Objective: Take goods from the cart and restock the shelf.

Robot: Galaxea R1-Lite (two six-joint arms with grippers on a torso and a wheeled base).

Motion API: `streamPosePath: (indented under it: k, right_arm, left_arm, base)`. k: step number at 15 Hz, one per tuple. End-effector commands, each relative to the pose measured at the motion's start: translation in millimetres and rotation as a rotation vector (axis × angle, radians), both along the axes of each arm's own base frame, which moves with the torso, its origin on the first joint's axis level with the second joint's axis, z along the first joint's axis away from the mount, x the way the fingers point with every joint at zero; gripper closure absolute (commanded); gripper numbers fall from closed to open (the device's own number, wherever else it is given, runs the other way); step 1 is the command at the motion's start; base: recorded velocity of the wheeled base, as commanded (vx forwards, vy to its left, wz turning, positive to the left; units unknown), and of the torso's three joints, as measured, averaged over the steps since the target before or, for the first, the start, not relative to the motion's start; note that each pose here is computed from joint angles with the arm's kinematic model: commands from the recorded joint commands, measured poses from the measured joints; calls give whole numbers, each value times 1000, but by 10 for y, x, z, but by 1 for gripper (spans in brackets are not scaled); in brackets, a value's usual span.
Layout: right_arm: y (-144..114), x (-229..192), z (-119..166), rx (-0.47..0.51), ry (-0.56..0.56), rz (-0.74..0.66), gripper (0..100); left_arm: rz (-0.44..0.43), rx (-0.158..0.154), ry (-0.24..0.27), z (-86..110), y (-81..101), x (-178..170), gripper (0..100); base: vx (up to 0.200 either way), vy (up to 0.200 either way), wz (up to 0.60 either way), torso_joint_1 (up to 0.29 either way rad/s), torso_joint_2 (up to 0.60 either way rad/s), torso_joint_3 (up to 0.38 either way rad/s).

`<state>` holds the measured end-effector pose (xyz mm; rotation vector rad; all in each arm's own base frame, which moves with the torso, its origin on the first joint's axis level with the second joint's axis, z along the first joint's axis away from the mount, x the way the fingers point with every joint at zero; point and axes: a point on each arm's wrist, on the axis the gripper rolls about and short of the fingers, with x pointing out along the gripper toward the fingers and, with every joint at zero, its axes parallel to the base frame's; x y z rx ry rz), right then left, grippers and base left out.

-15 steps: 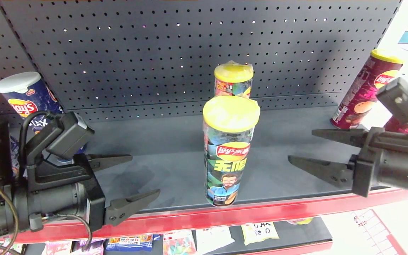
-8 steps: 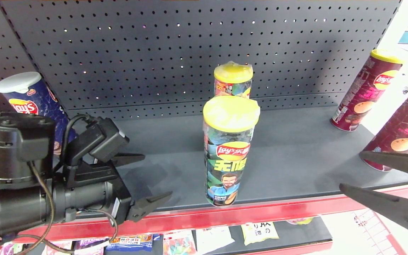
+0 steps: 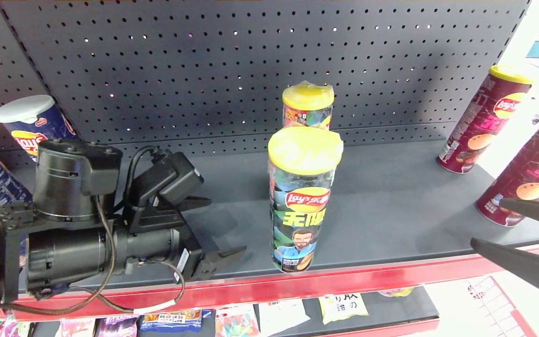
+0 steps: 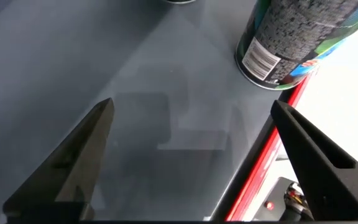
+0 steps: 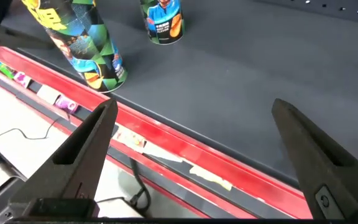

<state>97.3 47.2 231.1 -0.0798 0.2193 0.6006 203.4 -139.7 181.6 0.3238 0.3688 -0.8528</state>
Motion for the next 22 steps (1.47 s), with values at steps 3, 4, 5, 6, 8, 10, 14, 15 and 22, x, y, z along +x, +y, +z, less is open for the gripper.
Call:
streamPosePath:
  k: [3,4,5,6,8,10,14,15,22]
  right_arm:
    - [-34,-15,11,4,-11,-22,0]
    - [-35,-14,11,4,-11,-23,0]
    - [-35,-14,7,4,-9,-23,0]
    - [-35,-14,7,4,-9,-23,0]
    - [-35,-14,3,3,-8,-25,0]
    - [-34,-11,5,3,-8,-25,0]
    - [-27,6,5,2,-5,-23,0]
    - [-27,6,5,2,-5,-23,0]
    - [-27,7,11,3,-8,-25,0]
  left_arm:
    - [-1,6,7,-23,-9,12,0]
    - [-1,5,6,-19,-7,10,0]
    - [-1,4,4,-16,-6,7,0]
    - [-1,5,6,-19,-7,10,0]
    - [-7,7,9,-31,-24,8,0]
    - [-18,13,16,-54,-58,10,0]
    - [-19,24,29,-98,-97,67,0]
    - [-20,27,29,-106,-110,87,0]
    - [-62,63,16,-165,-302,259,0]
  base:
    - [0,0,0,0,0,0]
    - [0,0,0,0,0,0]
    - [0,0,0,0,0,0]
    - [0,0,0,0,0,0]
    - [0,0,0,0,0,0]
    - [0,0,0,0,0,0]
    - [0,0,0,0,0,0]
    - [0,0,0,0,0,0]
    - [0,0,0,0,0,0]
